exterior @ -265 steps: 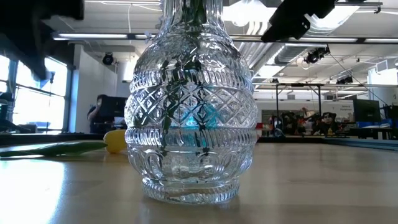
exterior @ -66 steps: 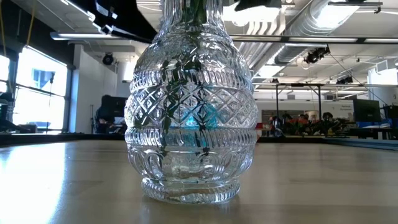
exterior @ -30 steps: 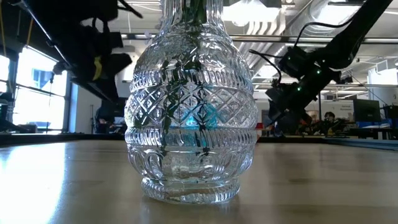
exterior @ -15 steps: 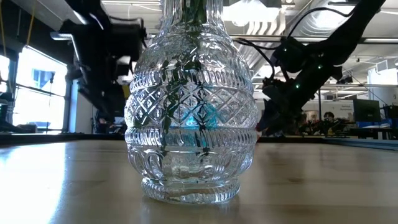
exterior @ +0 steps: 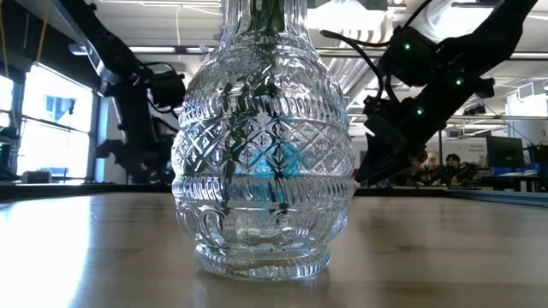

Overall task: Sort flowers into vase by color
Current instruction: Put the black tulip into the transparent vase

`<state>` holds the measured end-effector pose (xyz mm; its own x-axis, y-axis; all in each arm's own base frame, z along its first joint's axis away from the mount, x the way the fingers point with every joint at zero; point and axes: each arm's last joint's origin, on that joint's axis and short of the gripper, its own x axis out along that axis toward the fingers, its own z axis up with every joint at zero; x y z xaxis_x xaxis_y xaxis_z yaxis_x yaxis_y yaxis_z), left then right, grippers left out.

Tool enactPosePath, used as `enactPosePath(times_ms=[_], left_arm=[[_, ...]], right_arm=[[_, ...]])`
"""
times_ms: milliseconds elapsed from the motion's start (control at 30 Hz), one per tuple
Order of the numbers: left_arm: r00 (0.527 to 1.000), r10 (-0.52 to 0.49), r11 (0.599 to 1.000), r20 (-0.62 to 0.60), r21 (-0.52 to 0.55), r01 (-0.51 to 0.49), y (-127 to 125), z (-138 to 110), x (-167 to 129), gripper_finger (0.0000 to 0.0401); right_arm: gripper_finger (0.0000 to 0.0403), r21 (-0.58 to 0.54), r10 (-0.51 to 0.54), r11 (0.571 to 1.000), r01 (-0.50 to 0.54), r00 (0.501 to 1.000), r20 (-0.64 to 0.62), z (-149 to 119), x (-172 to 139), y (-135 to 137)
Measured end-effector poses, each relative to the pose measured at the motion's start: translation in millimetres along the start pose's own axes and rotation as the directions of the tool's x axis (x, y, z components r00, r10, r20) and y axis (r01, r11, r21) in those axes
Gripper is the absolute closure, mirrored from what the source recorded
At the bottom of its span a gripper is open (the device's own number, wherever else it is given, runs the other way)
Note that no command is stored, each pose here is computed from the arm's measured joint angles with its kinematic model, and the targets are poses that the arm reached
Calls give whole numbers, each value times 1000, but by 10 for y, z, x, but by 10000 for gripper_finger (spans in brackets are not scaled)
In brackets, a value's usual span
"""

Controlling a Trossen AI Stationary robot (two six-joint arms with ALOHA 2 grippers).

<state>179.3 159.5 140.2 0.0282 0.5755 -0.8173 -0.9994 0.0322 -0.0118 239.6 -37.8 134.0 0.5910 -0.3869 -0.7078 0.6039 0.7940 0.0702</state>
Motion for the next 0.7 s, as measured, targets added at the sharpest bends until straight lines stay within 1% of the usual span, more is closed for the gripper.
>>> enactPosePath(times_ms=[67, 167, 233, 333, 467, 567, 667, 700], left_arm=[[996, -89, 994, 21, -56, 90, 39, 163, 65, 201], [974, -219, 965, 53, -136, 224, 82, 343, 118, 201], [962, -262, 948, 71, -165, 270, 94, 402, 127, 201], [967, -245, 945, 74, -205, 255, 107, 406, 155, 201], [976, -209, 948, 60, -231, 217, 72, 353, 293, 201], [975, -211, 942, 71, -251, 222, 19, 326, 430, 201], [966, -239, 925, 101, -278, 258, -58, 318, 534, 201], [969, -226, 928, 94, -281, 244, -82, 309, 528, 201]], right_arm=[[139, 0, -8, 1000, 8, 1000, 8, -10, -10, 25], [139, -7, -1, 1000, 1, 1000, 8, -21, -19, 49], [139, -10, 1, 1000, -1, 1000, 8, -25, -22, 59], [139, -9, -9, 1000, 9, 1000, 14, -24, -22, 56], [139, -1, -33, 999, 33, 999, 28, -18, -22, 49], [139, 0, -32, 999, 32, 999, 32, -14, -22, 51], [139, 0, -31, 1000, 31, 999, 32, -14, -22, 51], [139, 0, -31, 1000, 31, 999, 32, -14, -22, 51]])
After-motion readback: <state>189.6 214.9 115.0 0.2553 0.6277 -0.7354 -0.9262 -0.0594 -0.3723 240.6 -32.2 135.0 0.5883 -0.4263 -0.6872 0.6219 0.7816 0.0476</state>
